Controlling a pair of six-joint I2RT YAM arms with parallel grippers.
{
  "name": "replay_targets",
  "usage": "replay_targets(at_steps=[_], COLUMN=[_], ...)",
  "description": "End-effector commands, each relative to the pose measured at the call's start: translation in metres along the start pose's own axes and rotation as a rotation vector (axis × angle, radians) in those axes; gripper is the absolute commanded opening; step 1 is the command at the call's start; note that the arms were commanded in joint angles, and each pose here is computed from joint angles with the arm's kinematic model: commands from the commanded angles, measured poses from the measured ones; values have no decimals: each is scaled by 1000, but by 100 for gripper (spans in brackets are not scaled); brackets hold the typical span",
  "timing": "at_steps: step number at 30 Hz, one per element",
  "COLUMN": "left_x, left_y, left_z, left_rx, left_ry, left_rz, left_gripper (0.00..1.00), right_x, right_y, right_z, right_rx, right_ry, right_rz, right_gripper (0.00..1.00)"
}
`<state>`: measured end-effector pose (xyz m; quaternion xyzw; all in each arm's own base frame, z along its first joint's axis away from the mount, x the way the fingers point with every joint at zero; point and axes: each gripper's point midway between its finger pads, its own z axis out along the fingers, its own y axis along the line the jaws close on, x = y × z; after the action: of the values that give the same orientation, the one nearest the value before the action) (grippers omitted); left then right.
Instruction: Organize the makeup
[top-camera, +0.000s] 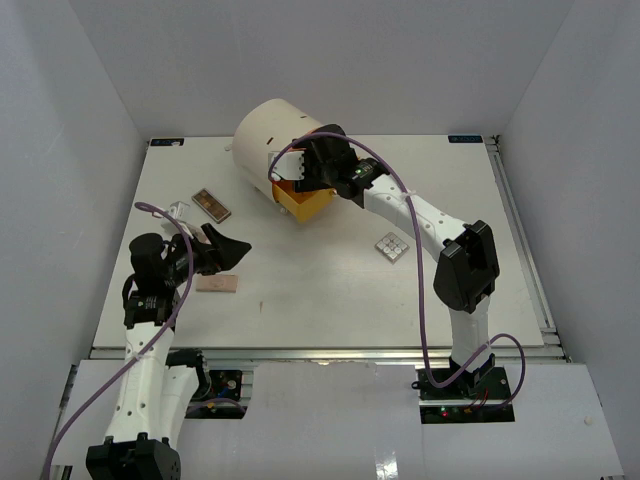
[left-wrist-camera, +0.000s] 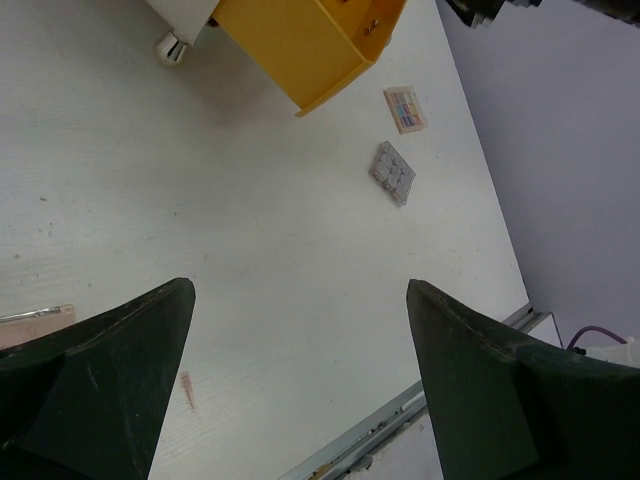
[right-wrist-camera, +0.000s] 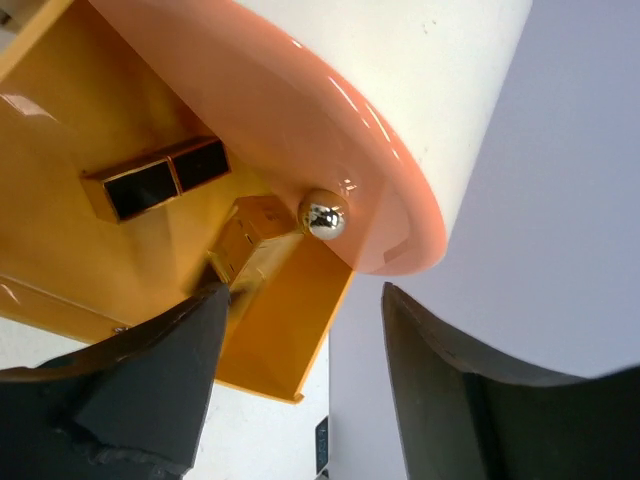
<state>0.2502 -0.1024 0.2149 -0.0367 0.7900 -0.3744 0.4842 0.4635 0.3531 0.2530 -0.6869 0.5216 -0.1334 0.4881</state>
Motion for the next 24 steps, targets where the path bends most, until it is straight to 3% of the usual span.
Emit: replay_targets(at_steps=[1,6,8,11,12,13,14,16,18,24], left_x=[-52,-99,-111,-140,-145,-140,-145,-166,-184,-234], left_y=[-15,-20,-15,-25,-28,-40,-42,-37,-33,-10], left_z=[5,26,42,65,77,90,100,124,141,184], left_rx=[-4,-16,-29,-17,-13,13,8,-39,-64,-147], left_ry=[-92,-117,-104,-114,-104,-79,-80,-107,-138,-232], left_rz=[59,57,49,98,121,149,175,237,281,372], left_gripper=[98,98,98,98,98,98,98,98,98,98], right_x=[-10,-13,-7,0,9,22,25,41,53,77], right_y=[-21,-52,-66,-81,-76,-63,-58,-39,3,50], right_z=[-4,-33,-48,-83,-90,-94,-99,-105,-96,-86], right_rx=[71,144,161,117,50,-53,-100,-169,-237,-184], right_ry=[-20,-46,-92,-246,-301,-360,-393,-403,-342,-251], right_rz=[42,197,371,687,807,907,1038,1153,1235,1436], right_gripper=[77,90,94,78,68,48,35,11,8,8])
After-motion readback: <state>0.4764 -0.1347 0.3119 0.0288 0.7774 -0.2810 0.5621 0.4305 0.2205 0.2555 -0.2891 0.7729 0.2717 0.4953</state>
